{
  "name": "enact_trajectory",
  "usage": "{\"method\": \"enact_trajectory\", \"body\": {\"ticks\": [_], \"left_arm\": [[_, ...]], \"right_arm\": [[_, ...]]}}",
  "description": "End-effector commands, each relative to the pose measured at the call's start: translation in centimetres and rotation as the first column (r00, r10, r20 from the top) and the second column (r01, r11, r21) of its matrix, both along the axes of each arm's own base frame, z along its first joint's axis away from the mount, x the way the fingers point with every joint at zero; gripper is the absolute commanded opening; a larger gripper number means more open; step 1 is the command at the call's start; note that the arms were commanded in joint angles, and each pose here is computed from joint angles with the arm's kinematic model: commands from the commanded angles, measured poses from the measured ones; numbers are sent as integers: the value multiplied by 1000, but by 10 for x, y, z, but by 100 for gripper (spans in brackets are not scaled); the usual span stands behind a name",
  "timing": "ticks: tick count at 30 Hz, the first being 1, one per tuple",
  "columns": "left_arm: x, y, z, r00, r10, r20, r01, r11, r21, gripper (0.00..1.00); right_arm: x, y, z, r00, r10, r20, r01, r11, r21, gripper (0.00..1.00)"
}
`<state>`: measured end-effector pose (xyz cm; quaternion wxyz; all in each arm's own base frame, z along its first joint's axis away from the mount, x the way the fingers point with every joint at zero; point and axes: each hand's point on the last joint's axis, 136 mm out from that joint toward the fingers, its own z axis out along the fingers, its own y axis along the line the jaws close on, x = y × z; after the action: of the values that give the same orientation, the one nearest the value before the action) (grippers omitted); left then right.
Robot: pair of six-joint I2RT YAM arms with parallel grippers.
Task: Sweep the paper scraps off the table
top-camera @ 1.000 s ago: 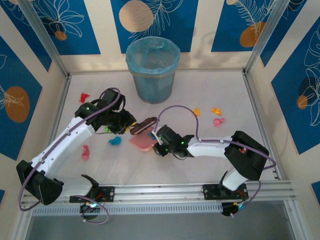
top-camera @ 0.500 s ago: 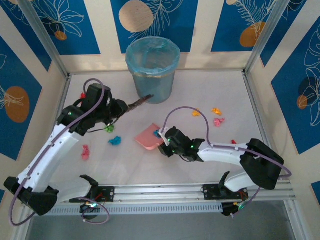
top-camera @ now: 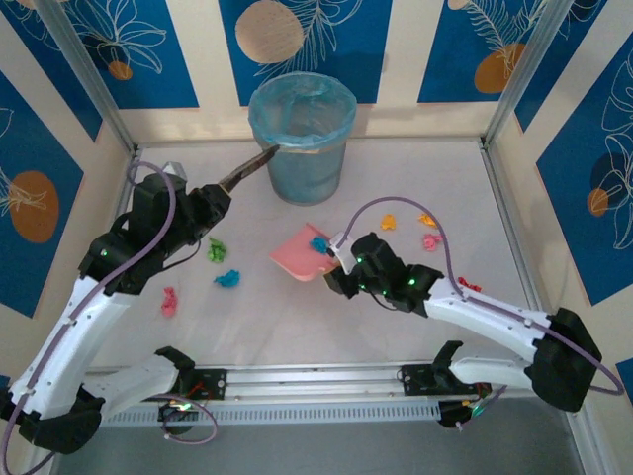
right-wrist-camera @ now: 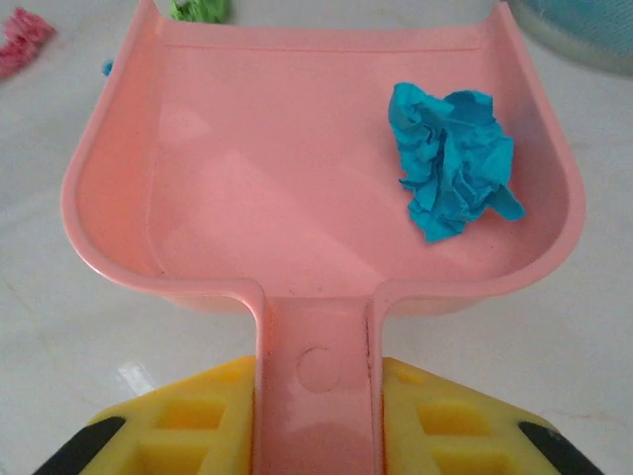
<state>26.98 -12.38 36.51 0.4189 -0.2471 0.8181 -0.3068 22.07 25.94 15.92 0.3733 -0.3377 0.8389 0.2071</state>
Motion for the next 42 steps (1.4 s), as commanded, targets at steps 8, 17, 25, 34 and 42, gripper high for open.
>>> {"method": "enact_trajectory", "body": {"ticks": [8,17,25,34,42], "left_arm": [[-7,42,21,981,161,109,-166,986,35,0],[-8,37,-5,985,171,26,-171,985,-8,0],[-10,31,-25,987,158,-35,-158,987,-19,0],[-8,21,-40,989,121,-81,-124,992,-25,0],[-4,15,-40,992,86,-87,-86,996,1,0]], "right_arm": [[8,-16,83,997,15,79,-15,1000,-4,0],[39,-11,155,995,-15,100,9,998,62,0],[76,-7,200,995,-77,68,69,991,115,0],[116,6,214,993,-120,1,119,982,144,0],[152,23,239,986,-134,-95,156,945,288,0]]}}
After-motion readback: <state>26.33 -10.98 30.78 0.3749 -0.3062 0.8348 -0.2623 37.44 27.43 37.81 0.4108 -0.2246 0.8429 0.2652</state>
